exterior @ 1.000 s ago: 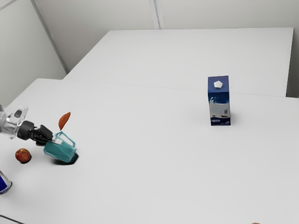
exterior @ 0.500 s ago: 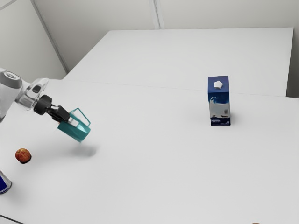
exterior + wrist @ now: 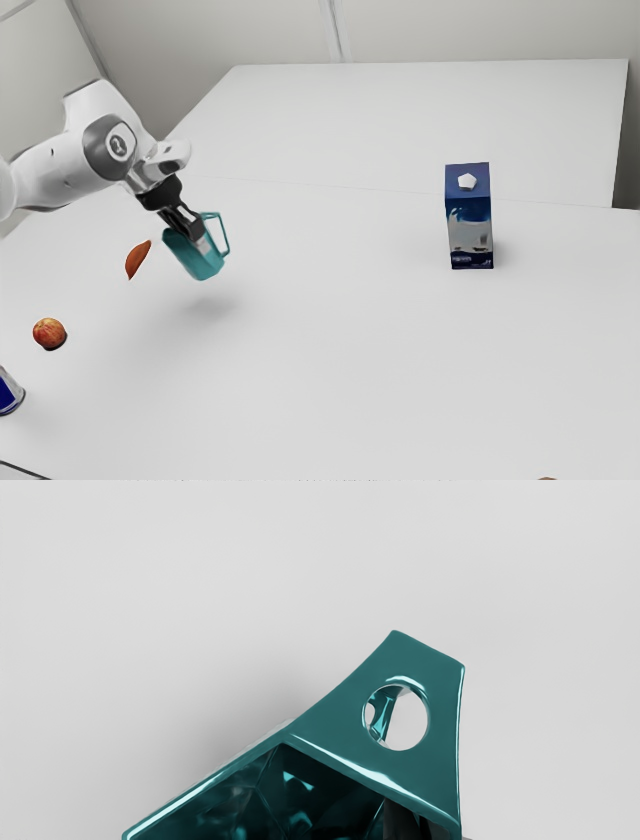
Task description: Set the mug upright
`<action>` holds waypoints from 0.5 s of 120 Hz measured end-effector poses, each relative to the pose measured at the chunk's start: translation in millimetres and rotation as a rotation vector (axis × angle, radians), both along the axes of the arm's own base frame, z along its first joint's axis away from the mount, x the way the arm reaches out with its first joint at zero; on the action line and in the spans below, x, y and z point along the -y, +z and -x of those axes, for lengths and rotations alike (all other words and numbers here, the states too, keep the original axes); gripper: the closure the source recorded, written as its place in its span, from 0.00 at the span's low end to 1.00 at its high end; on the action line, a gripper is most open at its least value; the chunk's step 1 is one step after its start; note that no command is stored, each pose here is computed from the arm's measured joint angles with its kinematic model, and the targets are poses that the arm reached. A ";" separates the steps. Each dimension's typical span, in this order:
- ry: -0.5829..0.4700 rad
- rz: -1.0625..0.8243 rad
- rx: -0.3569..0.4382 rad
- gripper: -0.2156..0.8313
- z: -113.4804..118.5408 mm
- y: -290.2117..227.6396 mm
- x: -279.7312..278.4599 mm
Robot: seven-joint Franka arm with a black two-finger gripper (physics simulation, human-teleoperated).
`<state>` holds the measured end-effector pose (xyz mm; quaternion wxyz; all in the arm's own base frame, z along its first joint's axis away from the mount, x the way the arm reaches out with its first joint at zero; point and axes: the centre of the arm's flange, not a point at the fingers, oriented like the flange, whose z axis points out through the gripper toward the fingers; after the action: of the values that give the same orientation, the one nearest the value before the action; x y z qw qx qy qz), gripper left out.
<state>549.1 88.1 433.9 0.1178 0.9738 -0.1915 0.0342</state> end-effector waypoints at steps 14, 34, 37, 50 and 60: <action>0.016 -0.064 0.005 0.94 -0.6 -6.7 18.0; 0.058 -0.113 0.005 0.95 7.2 -36.8 36.5; 0.065 -0.117 0.007 0.95 7.8 -40.6 38.5; 0.091 -0.142 0.013 0.95 11.9 -56.6 43.3; 0.118 -0.154 0.014 0.95 17.0 -68.6 42.8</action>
<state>532.1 45.3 365.3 0.0389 0.9893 -0.1368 0.0329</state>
